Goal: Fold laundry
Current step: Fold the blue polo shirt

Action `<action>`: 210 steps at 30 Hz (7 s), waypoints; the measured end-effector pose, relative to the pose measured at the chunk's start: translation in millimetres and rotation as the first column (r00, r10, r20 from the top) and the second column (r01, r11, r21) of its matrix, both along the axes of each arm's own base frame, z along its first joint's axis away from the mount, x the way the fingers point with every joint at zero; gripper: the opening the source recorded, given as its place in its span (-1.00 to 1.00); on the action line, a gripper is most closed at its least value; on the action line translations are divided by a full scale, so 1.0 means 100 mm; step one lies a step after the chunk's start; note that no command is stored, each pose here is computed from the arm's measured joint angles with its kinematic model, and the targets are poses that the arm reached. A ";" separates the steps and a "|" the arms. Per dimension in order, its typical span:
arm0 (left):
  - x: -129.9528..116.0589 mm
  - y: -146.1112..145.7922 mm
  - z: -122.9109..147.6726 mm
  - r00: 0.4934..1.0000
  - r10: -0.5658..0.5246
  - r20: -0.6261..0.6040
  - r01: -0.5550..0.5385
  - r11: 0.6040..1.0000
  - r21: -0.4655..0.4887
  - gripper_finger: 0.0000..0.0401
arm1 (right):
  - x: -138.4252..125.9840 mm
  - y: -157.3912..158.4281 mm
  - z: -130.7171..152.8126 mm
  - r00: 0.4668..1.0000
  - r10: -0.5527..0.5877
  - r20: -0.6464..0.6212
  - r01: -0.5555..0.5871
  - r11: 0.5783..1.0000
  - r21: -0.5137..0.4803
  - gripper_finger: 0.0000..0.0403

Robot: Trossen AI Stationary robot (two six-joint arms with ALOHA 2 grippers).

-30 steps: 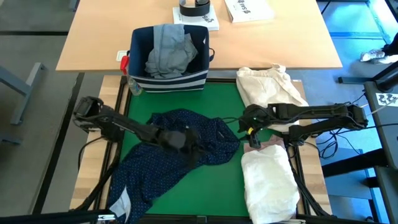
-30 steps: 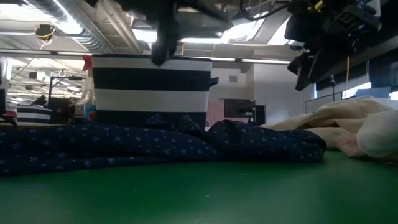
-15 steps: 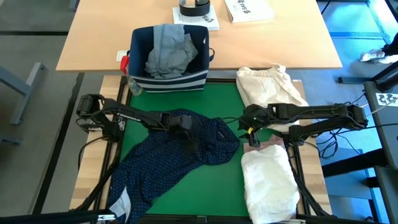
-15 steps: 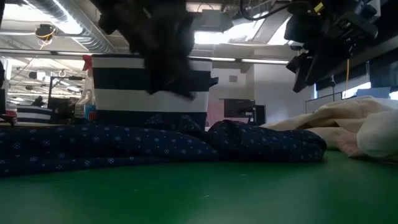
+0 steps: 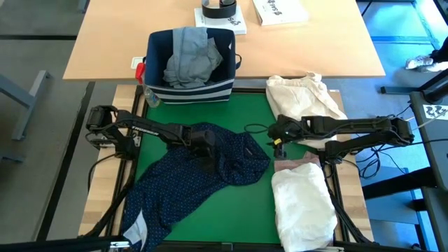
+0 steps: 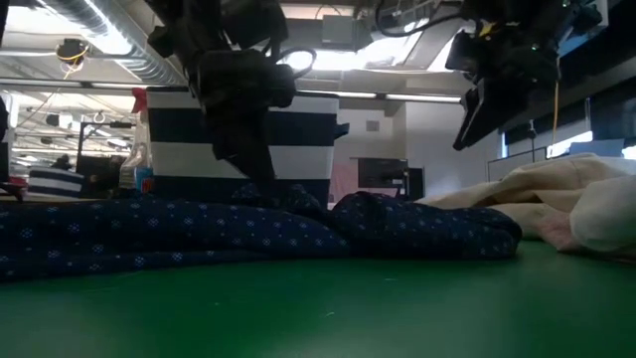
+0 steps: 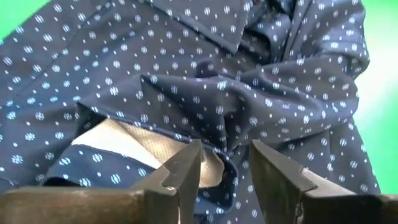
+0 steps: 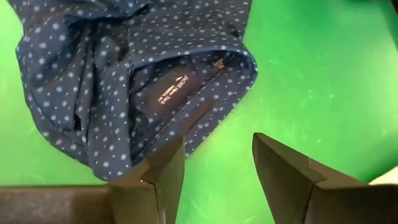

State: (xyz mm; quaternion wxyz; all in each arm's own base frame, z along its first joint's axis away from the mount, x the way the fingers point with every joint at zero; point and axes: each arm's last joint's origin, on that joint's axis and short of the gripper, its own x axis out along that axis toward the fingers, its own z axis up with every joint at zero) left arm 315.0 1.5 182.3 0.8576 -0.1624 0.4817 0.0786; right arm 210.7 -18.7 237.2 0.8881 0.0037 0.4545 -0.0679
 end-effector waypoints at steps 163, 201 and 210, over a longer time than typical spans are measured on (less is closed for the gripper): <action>-1.66 0.69 1.20 0.651 0.749 -0.123 -0.731 0.662 0.167 -0.11 | 0.61 -0.82 -0.62 0.996 0.045 -0.074 -0.043 0.999 0.031 -0.90; -1.54 0.65 -0.12 0.575 0.800 -0.169 -0.812 0.584 -0.002 -0.91 | 0.63 -0.83 -0.60 0.996 0.069 -0.054 -0.069 0.998 0.005 -0.89; -1.47 0.76 0.63 0.632 0.769 -0.091 -0.729 0.631 0.265 -0.98 | 0.60 -0.82 -0.62 0.994 0.071 -0.080 -0.070 0.997 0.018 -0.89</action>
